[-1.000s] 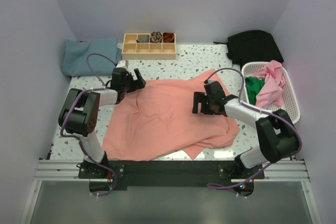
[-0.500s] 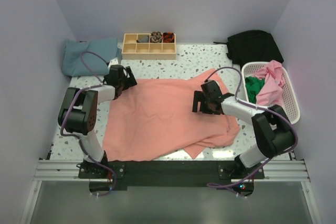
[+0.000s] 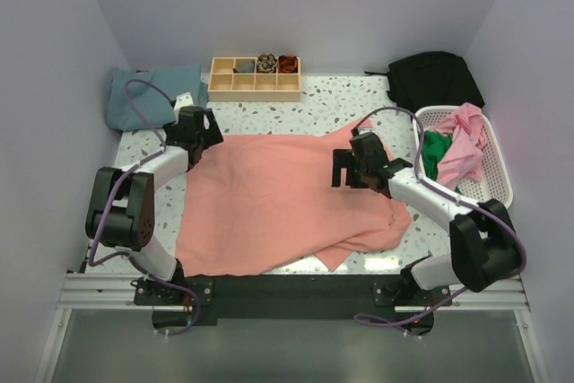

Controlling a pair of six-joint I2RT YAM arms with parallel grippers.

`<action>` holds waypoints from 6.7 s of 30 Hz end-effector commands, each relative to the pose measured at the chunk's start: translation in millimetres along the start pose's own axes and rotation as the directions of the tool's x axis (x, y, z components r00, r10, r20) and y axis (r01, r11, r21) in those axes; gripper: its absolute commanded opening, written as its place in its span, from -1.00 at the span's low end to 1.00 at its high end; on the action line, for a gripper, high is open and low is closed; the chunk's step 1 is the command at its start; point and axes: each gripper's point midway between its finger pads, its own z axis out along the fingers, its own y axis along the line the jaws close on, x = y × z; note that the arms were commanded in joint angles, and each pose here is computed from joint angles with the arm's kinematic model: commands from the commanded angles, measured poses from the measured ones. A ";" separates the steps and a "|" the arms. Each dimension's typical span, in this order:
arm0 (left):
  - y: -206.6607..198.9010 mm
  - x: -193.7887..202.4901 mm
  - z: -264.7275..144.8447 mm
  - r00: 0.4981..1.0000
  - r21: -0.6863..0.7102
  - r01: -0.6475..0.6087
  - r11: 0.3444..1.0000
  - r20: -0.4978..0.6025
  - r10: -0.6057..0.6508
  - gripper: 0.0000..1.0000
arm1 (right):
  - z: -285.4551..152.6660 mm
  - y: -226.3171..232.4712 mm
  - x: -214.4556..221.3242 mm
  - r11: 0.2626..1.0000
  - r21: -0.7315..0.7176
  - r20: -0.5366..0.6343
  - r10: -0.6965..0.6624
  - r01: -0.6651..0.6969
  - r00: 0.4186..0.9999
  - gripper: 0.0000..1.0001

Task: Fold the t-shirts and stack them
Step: Flatten out the tshirt, then grap the side of the flattened tshirt furthest away from the robot with both arms, then fold the flattened tshirt in 1/3 of the way

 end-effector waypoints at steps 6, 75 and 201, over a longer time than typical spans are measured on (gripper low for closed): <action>-34.0 -31.6 1.0 0.998 0.150 -0.054 0.987 0.024 0.051 1.00 | -38.5 -40.9 -124.0 0.968 0.242 0.276 -0.004 -0.066 0.961 0.97; 39.3 1.9 72.5 0.986 0.131 0.041 0.991 -0.163 -0.020 0.78 | 151.8 -81.9 -210.9 0.998 0.023 0.098 0.051 -0.053 0.994 -0.33; 94.9 -5.4 -91.8 0.953 -0.006 0.296 0.955 -0.058 -0.296 -1.00 | -62.4 -137.0 -79.1 0.844 0.432 0.258 0.224 -0.320 0.940 -1.00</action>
